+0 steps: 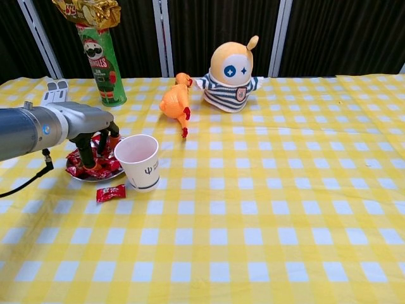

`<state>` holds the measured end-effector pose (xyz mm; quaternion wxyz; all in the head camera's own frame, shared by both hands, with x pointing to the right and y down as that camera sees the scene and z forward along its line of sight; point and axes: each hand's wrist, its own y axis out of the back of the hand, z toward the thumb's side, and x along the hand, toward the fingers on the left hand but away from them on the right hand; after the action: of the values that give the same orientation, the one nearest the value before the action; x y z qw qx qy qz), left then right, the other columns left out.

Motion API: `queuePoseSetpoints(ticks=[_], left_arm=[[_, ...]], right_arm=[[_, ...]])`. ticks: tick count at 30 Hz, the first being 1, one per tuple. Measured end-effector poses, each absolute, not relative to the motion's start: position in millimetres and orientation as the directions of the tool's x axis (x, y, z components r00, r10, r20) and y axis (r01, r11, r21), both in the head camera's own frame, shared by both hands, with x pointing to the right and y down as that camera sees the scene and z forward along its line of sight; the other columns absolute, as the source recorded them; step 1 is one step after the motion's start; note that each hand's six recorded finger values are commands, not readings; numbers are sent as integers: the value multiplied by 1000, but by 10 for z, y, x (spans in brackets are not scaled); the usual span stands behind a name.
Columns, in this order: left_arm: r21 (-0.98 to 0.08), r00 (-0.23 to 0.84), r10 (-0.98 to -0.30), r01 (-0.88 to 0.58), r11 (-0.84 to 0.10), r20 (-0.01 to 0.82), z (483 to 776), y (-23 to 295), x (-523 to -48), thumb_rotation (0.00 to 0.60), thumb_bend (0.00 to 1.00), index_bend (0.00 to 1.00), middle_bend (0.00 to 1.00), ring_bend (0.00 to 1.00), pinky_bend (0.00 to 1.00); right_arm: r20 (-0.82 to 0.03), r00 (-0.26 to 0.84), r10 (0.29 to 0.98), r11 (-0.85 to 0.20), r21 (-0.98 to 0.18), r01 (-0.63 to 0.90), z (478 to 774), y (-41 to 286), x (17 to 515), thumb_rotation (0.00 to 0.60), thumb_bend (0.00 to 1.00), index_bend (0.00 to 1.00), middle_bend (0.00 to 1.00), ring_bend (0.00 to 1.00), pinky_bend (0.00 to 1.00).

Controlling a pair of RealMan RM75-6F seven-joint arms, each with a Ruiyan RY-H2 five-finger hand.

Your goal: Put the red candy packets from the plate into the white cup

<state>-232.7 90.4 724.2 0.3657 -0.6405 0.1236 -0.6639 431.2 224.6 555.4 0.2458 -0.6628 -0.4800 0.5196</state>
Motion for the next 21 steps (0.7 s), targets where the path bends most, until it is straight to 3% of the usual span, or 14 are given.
queuePoseSetpoints(ticks=[11,21], left_arm=[[-625,84,-638,331,-707,765,7281,937,-2340,600,292,406,492,884,917],[-629,89,-641,335,-702,763,7323,965,-2340,600,367,523,644,894,924]], right_arm=[[-450,0,893,-416,-825,382,5550,2248,4305,600,409,0,0,0,0],[-448,-1,894,-413,-826,384,5549,2245,4307,600,409,0,0,0,0]])
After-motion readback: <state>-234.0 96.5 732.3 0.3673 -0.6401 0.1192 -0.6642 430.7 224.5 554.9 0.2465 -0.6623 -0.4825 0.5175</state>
